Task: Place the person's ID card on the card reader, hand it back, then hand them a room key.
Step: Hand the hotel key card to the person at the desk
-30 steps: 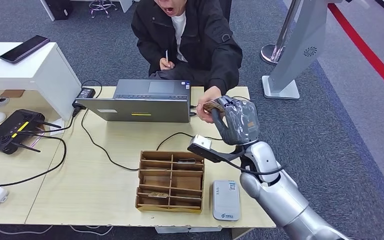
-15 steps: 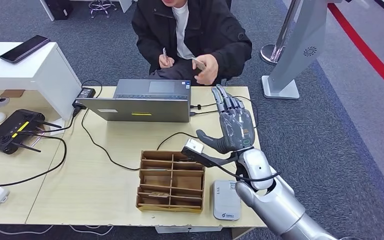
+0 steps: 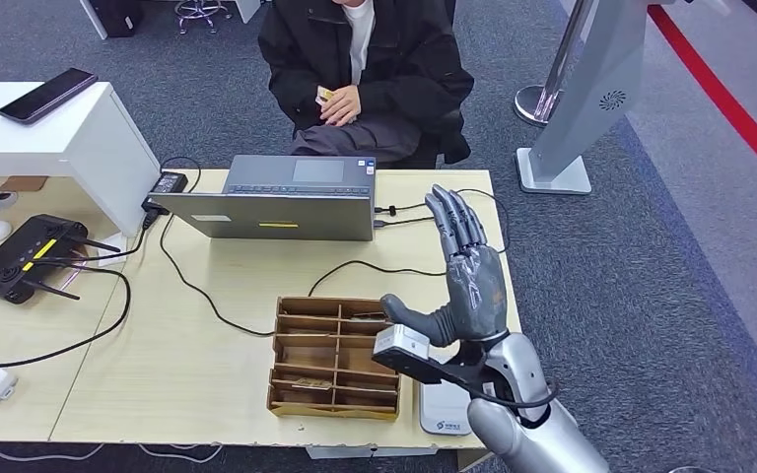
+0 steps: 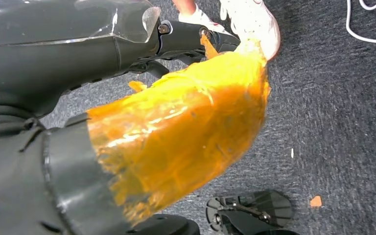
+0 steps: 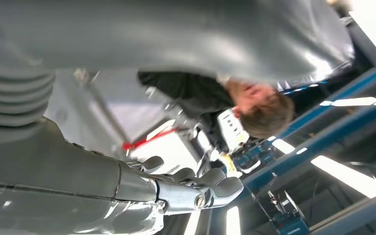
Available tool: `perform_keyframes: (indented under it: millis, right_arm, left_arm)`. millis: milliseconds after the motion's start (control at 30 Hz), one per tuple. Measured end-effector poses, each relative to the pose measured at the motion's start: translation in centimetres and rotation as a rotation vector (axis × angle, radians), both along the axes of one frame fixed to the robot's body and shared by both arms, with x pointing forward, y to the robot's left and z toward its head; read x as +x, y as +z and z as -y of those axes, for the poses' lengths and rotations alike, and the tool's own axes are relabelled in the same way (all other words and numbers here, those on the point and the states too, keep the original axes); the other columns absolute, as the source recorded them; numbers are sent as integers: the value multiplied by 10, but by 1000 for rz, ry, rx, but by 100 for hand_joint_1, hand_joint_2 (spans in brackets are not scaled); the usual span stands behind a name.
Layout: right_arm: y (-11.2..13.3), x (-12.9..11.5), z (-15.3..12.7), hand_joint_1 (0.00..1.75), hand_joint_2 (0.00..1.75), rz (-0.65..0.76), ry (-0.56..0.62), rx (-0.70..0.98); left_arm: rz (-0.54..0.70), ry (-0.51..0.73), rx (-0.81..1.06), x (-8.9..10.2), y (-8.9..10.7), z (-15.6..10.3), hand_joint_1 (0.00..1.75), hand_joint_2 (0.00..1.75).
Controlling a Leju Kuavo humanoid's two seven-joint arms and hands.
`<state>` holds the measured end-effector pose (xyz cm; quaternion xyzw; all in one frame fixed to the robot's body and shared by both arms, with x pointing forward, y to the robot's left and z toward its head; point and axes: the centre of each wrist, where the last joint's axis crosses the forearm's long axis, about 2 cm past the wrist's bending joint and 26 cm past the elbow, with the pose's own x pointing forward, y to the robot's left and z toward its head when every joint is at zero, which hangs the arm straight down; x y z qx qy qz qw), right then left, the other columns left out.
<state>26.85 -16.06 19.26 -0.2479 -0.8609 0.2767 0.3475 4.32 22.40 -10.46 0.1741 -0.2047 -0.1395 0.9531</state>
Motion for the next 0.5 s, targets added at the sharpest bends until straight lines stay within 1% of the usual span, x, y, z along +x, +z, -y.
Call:
perform_keyframes:
  millis: [133,333,500]
  right_arm:
    - [1,-19,-1,0,0,-2,81,139]
    - [2,-40,-1,0,0,-13,205,325]
    - [4,-56,-1,0,0,-56,348,510]
  left_arm:
    - [3,13,0,-1,0,1,0,0]
    - [9,29,5,-1,0,1,0,0]
    - [13,38,7,-1,0,1,0,0]
